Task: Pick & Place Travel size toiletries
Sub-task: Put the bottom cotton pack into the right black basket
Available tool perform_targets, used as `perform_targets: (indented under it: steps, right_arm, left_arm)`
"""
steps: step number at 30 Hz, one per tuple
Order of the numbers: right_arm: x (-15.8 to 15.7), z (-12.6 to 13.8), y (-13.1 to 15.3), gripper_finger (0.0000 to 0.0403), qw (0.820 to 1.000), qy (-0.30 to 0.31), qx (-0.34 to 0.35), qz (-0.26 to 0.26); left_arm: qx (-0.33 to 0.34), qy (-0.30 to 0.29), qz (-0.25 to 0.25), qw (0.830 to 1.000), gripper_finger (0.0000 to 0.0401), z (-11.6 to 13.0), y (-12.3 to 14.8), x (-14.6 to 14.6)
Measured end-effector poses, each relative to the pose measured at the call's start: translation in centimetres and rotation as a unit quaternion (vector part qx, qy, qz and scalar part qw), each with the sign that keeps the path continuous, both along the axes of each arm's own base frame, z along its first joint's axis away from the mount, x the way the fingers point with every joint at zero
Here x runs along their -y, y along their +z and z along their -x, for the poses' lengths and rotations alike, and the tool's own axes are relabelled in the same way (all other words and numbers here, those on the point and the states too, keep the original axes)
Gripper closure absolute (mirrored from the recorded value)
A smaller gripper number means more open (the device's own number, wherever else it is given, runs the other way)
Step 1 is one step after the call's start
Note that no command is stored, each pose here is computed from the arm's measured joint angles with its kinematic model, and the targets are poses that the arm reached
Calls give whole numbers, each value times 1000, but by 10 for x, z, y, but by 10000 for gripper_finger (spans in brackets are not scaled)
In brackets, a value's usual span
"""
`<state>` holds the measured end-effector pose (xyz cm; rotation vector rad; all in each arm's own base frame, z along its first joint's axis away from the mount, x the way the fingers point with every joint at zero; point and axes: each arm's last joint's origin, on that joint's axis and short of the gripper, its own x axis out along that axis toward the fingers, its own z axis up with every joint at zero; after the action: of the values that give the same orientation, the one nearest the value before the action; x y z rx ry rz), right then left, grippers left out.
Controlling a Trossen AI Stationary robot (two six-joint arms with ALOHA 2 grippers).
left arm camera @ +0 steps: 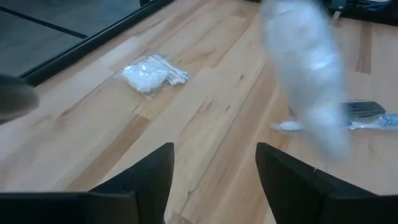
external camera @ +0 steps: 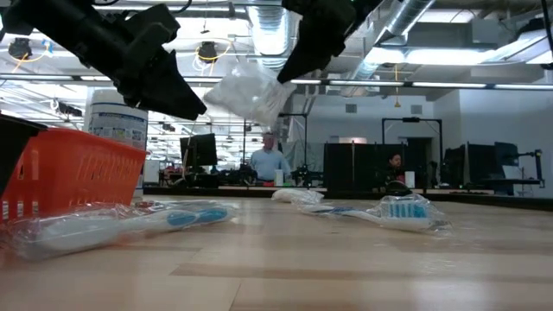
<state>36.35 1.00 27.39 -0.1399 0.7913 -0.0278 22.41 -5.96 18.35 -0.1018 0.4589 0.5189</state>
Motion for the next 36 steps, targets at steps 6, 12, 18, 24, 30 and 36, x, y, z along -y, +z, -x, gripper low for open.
perform_targets:
  steps: [6, 12, 18, 24, 30, 36]
  right_arm:
    - [-12, 3, -1, 403, 999, 48, -13, 14]
    - [-30, 5, -2, 403, 994, 97, -23, 36]
    - [-44, 5, 8, 403, 992, 122, -8, 41]
    - [-50, 3, 15, 403, 991, 124, 9, 45]
    - [-48, 4, 14, 403, 992, 118, 1, 46]
    - [-45, 4, 13, 403, 993, 105, -6, 46]
  left_arm:
    - [-12, -33, -8, 999, 174, 0, 0, 4]
    - [-10, -99, -27, 995, 163, 0, 4, 16]
    - [23, -148, -52, 987, 151, -1, 12, 30]
    - [26, -179, -32, 983, 144, -1, 13, 32]
    - [26, -191, -25, 981, 143, -1, 13, 33]
    - [26, -193, -22, 981, 144, -2, 13, 32]
